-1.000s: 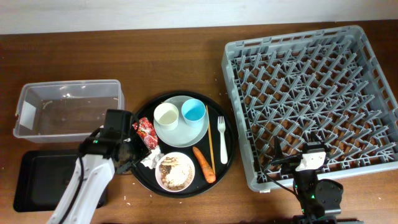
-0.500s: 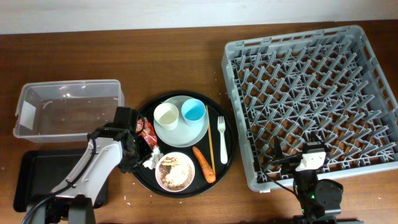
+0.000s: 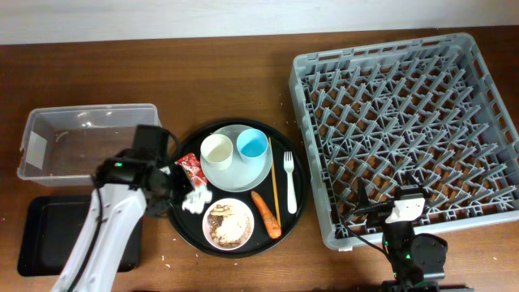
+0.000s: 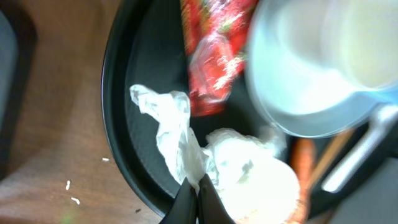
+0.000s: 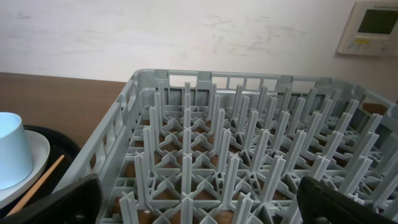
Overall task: Sort waste into correct bins and load items into the dishwasher rack
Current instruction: 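Carry the tissue with the left gripper into the clear plastic bin and release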
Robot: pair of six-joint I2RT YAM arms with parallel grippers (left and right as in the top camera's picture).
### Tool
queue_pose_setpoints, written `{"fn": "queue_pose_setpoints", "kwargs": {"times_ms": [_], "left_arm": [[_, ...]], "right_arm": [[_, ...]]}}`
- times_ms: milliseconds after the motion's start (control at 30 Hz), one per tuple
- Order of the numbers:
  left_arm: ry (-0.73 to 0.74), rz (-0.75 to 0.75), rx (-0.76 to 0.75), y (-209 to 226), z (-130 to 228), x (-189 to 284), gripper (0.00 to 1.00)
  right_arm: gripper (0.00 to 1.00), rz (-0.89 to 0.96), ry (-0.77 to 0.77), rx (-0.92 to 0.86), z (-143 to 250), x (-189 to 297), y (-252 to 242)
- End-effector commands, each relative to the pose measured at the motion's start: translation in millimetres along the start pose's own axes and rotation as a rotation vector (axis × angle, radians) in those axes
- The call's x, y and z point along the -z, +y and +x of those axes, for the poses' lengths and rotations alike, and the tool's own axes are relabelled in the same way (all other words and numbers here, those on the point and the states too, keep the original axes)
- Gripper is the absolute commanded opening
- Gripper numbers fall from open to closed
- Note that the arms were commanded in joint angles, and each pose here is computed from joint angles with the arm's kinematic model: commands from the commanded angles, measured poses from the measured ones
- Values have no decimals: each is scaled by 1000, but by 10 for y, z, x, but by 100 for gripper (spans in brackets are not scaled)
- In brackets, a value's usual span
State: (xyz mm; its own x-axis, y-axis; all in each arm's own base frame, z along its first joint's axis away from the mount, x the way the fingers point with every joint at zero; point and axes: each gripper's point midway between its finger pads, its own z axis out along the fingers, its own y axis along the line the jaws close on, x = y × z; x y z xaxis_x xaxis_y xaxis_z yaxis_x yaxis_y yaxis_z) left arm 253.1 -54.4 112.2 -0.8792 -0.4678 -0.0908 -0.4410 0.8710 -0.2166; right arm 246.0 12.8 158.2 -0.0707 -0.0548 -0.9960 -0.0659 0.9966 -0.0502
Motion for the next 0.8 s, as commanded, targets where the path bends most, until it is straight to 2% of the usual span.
{"fn": "queue_pose_setpoints", "kwargs": {"times_ms": [0,167,367,500,767], "left_arm": [[-172,16,-72,-111,-287,489,0],[-401,-73,-6,64,-784,863,0],[-568,-114,138,513,-1369,1044,0],[-587,-159,207,799,-1636,949,0],[-530,-222,350,1396,-2106,346,0]], "right_arm": [[99,3,4,-6,24,0,0],[99,3,4,-6,24,0,0],[99,3,4,-6,24,0,0],[99,3,4,-6,24,0,0],[99,3,4,-6,24,0,0]]}}
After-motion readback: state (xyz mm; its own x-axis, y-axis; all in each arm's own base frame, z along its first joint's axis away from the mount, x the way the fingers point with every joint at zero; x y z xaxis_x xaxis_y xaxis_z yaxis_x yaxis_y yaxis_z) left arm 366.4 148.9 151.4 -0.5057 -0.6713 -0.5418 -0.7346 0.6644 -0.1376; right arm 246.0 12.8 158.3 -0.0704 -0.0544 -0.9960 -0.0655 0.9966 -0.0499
